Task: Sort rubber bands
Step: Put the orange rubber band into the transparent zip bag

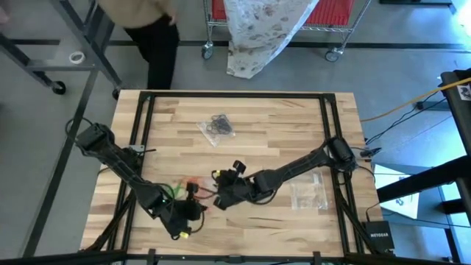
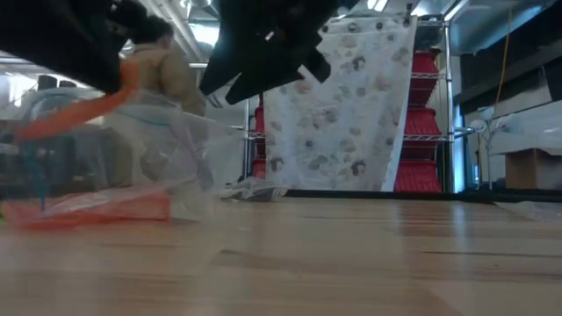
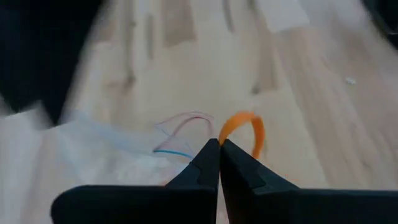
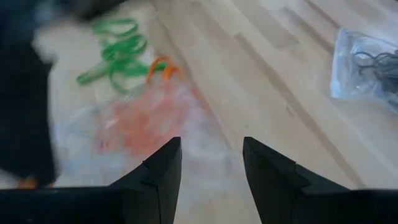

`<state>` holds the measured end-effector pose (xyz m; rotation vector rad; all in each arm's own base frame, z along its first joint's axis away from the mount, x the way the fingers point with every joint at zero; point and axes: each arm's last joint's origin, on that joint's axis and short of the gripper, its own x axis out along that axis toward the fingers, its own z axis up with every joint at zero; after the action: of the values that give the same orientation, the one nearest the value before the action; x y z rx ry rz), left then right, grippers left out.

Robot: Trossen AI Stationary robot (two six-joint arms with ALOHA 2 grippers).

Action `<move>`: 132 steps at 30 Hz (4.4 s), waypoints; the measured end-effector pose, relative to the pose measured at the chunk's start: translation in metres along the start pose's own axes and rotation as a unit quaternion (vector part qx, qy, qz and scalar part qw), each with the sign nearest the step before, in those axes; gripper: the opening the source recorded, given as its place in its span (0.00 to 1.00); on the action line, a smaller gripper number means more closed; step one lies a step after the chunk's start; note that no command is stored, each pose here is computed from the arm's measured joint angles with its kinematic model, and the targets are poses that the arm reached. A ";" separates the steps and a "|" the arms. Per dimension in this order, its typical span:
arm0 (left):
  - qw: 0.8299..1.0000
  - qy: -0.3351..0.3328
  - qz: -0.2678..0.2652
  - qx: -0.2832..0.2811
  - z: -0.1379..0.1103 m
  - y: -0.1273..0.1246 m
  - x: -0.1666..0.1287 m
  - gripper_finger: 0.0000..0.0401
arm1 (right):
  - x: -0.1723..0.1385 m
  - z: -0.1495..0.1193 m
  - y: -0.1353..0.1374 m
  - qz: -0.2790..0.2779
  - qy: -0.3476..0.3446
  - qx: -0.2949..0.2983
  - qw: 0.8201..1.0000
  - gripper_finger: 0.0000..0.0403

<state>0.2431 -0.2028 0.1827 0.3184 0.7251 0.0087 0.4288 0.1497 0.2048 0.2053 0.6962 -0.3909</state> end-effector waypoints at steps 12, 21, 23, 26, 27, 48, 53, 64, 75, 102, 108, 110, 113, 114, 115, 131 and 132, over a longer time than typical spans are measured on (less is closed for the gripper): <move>0.998 0.038 0.040 0.001 -0.010 0.005 0.017 0.00 | 0.006 -0.002 -0.004 -0.011 -0.021 0.013 1.000 0.41; 0.990 0.048 0.127 0.030 -0.005 0.015 0.009 0.00 | 0.006 -0.001 -0.004 -0.015 -0.025 0.014 0.999 0.41; 0.986 0.056 0.145 0.053 -0.005 0.017 0.007 0.00 | 0.006 -0.001 -0.004 -0.016 -0.026 0.015 0.999 0.41; 0.982 0.060 0.152 0.092 -0.005 0.018 0.007 0.00 | 0.006 -0.001 -0.004 -0.017 -0.027 0.014 0.999 0.41; 0.979 0.065 0.151 0.117 -0.005 0.019 0.007 0.00 | 0.006 -0.001 -0.004 -0.017 -0.027 0.015 0.999 0.41; 0.933 0.173 0.157 0.275 -0.021 0.037 0.008 0.14 | 0.006 0.000 -0.003 -0.012 -0.032 0.018 0.999 0.41; 0.948 0.165 0.169 0.214 -0.021 0.038 0.008 0.29 | 0.006 0.001 -0.002 -0.002 -0.034 0.022 0.999 0.41; 0.980 0.123 0.154 0.007 -0.001 0.031 0.001 0.42 | 0.006 0.001 -0.002 0.002 -0.030 0.020 0.999 0.41; 0.965 0.164 0.199 -0.038 0.001 0.049 -0.002 0.39 | 0.005 0.001 -0.001 0.009 -0.026 0.020 0.999 0.41; 0.985 0.116 0.054 -0.112 0.030 -0.013 -0.062 0.39 | 0.000 -0.010 0.003 0.020 0.010 -0.046 0.999 0.41; 0.975 0.130 0.075 -0.161 -0.001 -0.026 -0.071 0.39 | -0.001 -0.007 0.007 0.031 -0.007 -0.066 0.997 0.41; 0.971 0.134 0.086 -0.178 -0.011 -0.027 -0.069 0.39 | -0.001 -0.004 0.009 0.040 -0.023 -0.085 0.995 0.41; 0.966 0.140 0.101 -0.192 -0.022 -0.025 -0.064 0.39 | 0.000 0.002 0.009 0.044 -0.048 -0.090 0.994 0.41; 0.965 0.142 0.106 -0.195 -0.024 -0.024 -0.063 0.39 | 0.002 0.004 0.008 0.047 -0.050 -0.083 0.994 0.41; 0.964 0.143 0.110 -0.197 -0.026 -0.023 -0.061 0.39 | 0.004 0.006 0.006 0.052 -0.049 -0.075 0.995 0.41; 0.965 0.124 0.137 -0.184 -0.024 -0.014 -0.051 0.39 | 0.053 0.005 -0.011 0.069 -0.040 -0.057 0.995 0.41; 0.965 0.125 0.137 -0.184 -0.024 -0.014 -0.051 0.39 | 0.055 0.002 -0.010 0.071 -0.040 -0.065 0.995 0.41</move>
<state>0.1876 -0.2152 0.1953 0.0569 0.9058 0.4478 0.4644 0.1242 0.1694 0.1140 0.6219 -0.2160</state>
